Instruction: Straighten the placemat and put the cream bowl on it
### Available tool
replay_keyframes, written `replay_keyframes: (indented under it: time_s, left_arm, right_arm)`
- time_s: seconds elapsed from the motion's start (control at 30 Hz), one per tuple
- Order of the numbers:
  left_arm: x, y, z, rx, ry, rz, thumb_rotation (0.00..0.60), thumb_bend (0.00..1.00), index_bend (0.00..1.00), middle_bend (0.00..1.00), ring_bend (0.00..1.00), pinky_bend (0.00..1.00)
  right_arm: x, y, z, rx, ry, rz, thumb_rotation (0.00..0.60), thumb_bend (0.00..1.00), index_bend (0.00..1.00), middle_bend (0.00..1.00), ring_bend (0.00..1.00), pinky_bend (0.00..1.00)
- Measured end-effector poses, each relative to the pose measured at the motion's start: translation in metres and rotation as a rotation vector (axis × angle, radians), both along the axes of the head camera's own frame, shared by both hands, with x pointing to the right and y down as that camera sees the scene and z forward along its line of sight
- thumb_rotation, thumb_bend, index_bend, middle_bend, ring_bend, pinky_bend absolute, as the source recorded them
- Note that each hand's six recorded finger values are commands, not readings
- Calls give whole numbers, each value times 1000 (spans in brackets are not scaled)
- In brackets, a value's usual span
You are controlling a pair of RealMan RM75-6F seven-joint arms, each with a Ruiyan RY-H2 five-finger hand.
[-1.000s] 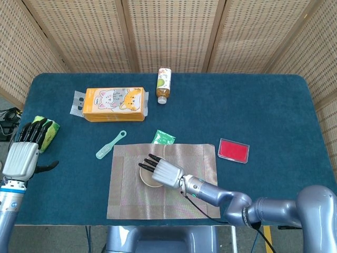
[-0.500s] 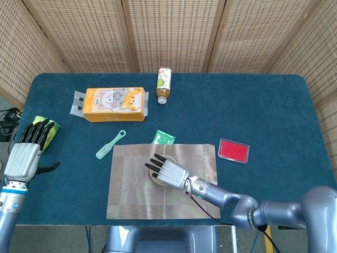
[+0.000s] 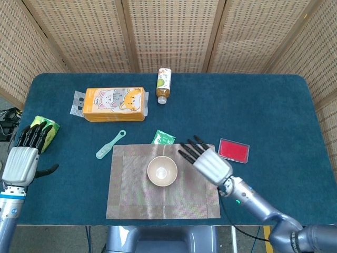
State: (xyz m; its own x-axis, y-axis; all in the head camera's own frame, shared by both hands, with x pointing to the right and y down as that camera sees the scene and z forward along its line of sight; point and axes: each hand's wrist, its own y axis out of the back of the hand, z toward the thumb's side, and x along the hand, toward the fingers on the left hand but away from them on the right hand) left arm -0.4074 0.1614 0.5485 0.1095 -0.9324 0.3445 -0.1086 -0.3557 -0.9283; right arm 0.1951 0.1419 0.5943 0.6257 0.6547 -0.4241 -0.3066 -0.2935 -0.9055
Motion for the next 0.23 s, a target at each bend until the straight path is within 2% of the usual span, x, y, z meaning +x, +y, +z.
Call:
replay_keyframes:
  time_s: [0.13,0.23]
  left_arm:
    - [-8,18,-2,-12,-9,-30,600,0,0,0,0,0]
    - [-16,35,0,-40,-26,-56,600,0,0,0,0,0]
  right_arm:
    - [70,-6,-16,89,-21,239,600,0,0,0,0,0]
    - [126,2,-26,142,-47,413,600,0,0,0,0,0]
